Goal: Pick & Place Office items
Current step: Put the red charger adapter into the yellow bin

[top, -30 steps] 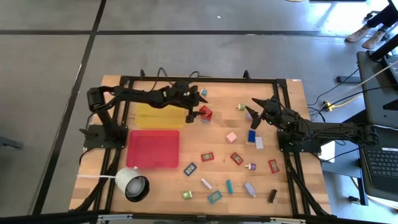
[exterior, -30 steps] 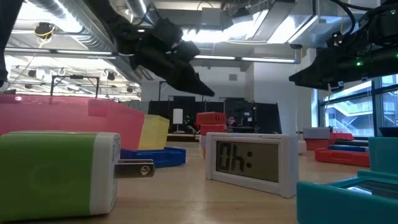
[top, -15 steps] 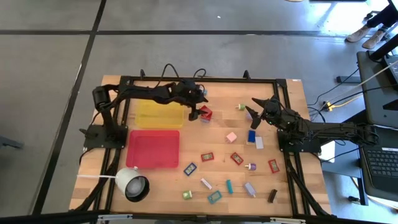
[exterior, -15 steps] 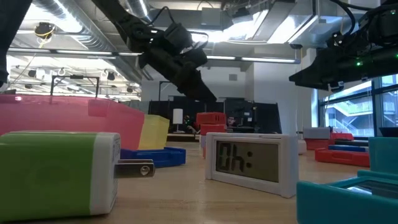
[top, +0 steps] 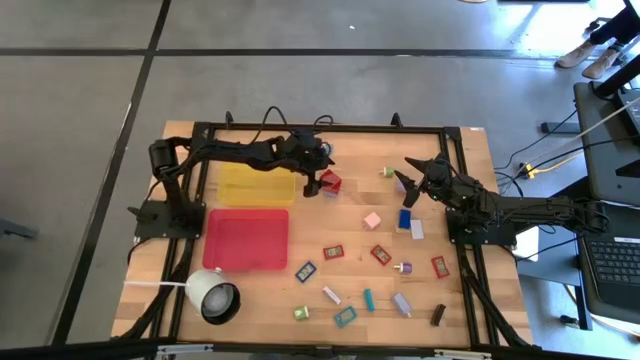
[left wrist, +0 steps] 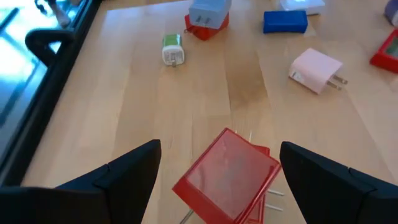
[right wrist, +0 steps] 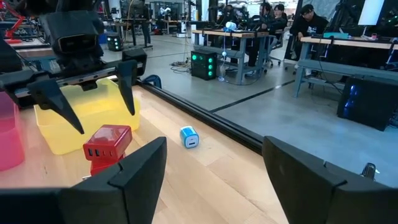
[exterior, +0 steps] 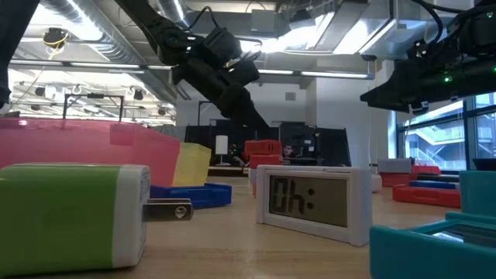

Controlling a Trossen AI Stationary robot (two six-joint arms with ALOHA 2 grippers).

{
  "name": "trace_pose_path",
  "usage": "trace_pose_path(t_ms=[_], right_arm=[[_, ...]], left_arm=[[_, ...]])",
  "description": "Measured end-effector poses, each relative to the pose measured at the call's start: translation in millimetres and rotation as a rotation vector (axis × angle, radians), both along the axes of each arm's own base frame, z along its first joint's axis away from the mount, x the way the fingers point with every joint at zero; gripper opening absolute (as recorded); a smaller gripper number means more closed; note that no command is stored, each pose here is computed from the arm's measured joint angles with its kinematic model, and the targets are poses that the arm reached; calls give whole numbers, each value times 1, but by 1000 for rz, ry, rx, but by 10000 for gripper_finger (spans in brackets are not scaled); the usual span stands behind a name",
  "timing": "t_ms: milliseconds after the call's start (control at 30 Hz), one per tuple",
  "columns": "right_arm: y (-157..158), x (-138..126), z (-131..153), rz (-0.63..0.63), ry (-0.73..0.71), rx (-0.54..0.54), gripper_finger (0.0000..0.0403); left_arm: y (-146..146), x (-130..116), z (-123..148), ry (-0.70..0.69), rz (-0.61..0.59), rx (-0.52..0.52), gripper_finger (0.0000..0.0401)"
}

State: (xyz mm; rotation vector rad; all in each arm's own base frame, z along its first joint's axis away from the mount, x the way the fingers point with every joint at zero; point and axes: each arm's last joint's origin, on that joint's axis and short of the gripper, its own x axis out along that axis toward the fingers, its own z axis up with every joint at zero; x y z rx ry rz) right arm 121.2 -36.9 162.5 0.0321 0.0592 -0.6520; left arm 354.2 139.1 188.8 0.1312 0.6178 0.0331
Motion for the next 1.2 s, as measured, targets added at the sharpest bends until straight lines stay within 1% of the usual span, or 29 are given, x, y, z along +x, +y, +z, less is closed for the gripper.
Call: trace_pose_path(t_ms=[133, 267, 467, 667, 967, 1200], right_arm=[[0, 0, 0, 0, 0, 0, 269], [0, 0, 0, 1, 0, 0, 269], [0, 0, 0, 1, 1, 0, 269], [0, 0, 0, 1, 1, 0, 269], [0, 0, 0, 3, 1, 0, 269], [0, 0, 0, 3, 1, 0, 269]], left_arm=[[0, -1, -1, 13, -22, 24, 346], [0, -1, -8, 52, -20, 10, 356], [1, 0, -17, 78, -18, 11, 357], [5, -2, -17, 81, -12, 15, 357], [9, 1, -33, 103, -12, -26, 357], [10, 2, -31, 74, 1, -29, 357]])
